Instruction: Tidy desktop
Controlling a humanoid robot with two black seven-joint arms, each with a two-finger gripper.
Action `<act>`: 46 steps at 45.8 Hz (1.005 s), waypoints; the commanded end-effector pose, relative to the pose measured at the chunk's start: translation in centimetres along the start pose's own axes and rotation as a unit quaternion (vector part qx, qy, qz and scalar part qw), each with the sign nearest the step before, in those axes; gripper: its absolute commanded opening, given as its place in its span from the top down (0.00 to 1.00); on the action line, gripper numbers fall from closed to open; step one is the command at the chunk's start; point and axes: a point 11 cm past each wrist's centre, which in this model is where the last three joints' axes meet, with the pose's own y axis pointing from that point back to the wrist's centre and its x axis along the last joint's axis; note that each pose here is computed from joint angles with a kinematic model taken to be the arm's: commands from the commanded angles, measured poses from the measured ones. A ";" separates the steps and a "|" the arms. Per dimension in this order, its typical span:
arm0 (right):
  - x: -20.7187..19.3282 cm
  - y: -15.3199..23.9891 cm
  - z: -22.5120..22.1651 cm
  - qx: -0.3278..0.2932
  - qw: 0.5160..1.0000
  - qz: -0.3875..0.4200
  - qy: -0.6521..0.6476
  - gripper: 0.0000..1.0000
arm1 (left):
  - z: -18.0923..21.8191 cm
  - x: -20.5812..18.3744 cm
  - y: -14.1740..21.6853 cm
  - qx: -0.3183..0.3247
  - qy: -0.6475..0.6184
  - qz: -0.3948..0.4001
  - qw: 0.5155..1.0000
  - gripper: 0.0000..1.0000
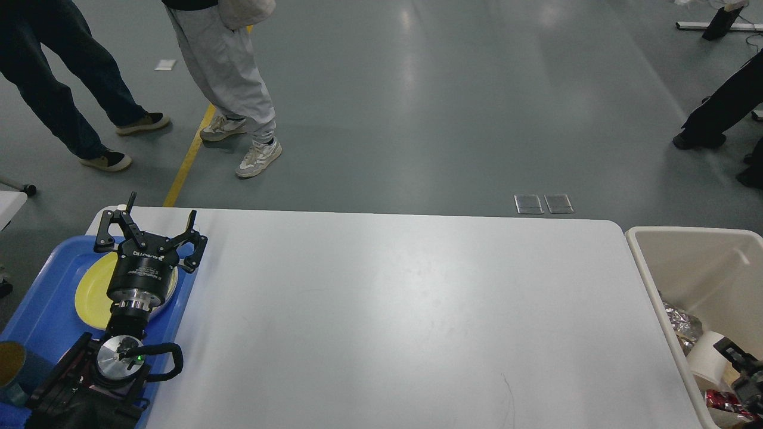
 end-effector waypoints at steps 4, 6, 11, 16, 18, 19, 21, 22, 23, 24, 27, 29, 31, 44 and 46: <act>2.7 0.2 -2.1 0.021 0.991 0.011 -0.129 0.00 | 0.0 0.0 0.0 0.000 0.000 0.000 1.000 0.03; 4.5 0.5 -3.4 0.036 0.981 0.017 -0.190 0.00 | 0.0 0.0 0.0 0.000 0.000 0.000 1.000 0.03; 6.4 1.2 -6.2 0.072 0.942 -0.001 -0.328 0.00 | 0.0 0.0 0.0 0.000 0.000 0.000 1.000 0.03; 8.9 2.4 -9.4 0.121 0.880 -0.041 -0.457 0.00 | 0.0 0.0 0.0 0.000 0.000 0.000 1.000 0.03; 10.1 3.2 -10.6 0.144 0.851 -0.058 -0.501 0.00 | 0.0 0.0 0.0 0.000 0.000 0.000 1.000 0.03; 10.7 3.5 -10.9 0.154 0.837 -0.066 -0.521 0.00 | 0.0 0.0 0.0 0.000 0.000 0.000 1.000 0.03; 11.9 4.3 -11.7 0.176 0.811 -0.083 -0.552 0.00 | 0.0 0.0 0.0 0.000 0.000 0.000 1.000 0.03; 12.2 4.8 -12.4 0.189 0.798 -0.096 -0.565 0.00 | 0.0 0.0 0.0 0.000 0.000 0.000 1.000 0.03; 12.5 5.4 -13.2 0.202 0.784 -0.109 -0.576 0.00 | 0.0 0.0 0.0 0.001 0.000 0.000 1.000 0.03; 12.6 6.0 -14.1 0.215 0.773 -0.123 -0.584 0.00 | 0.0 0.0 0.0 0.000 0.000 0.000 1.000 0.03; 11.7 7.1 -15.7 0.236 0.746 -0.160 -0.601 0.00 | 0.0 0.0 0.0 0.000 0.000 0.000 1.000 0.03; 11.1 7.6 -16.1 0.245 0.731 -0.177 -0.612 0.00 | 0.0 0.0 0.0 0.000 0.000 0.000 1.000 0.03; 10.9 8.4 -17.1 0.266 0.705 -0.194 -0.628 0.00 | -0.1 0.0 0.0 0.000 0.001 0.000 1.000 0.03; 5.5 10.8 -20.1 0.408 0.595 -0.203 -0.662 0.00 | 0.0 0.0 0.0 -0.001 0.000 0.000 1.000 0.03; 4.2 11.1 -19.9 0.421 0.579 -0.202 -0.669 0.00 | 0.0 0.0 0.0 -0.001 0.000 -0.001 1.000 0.03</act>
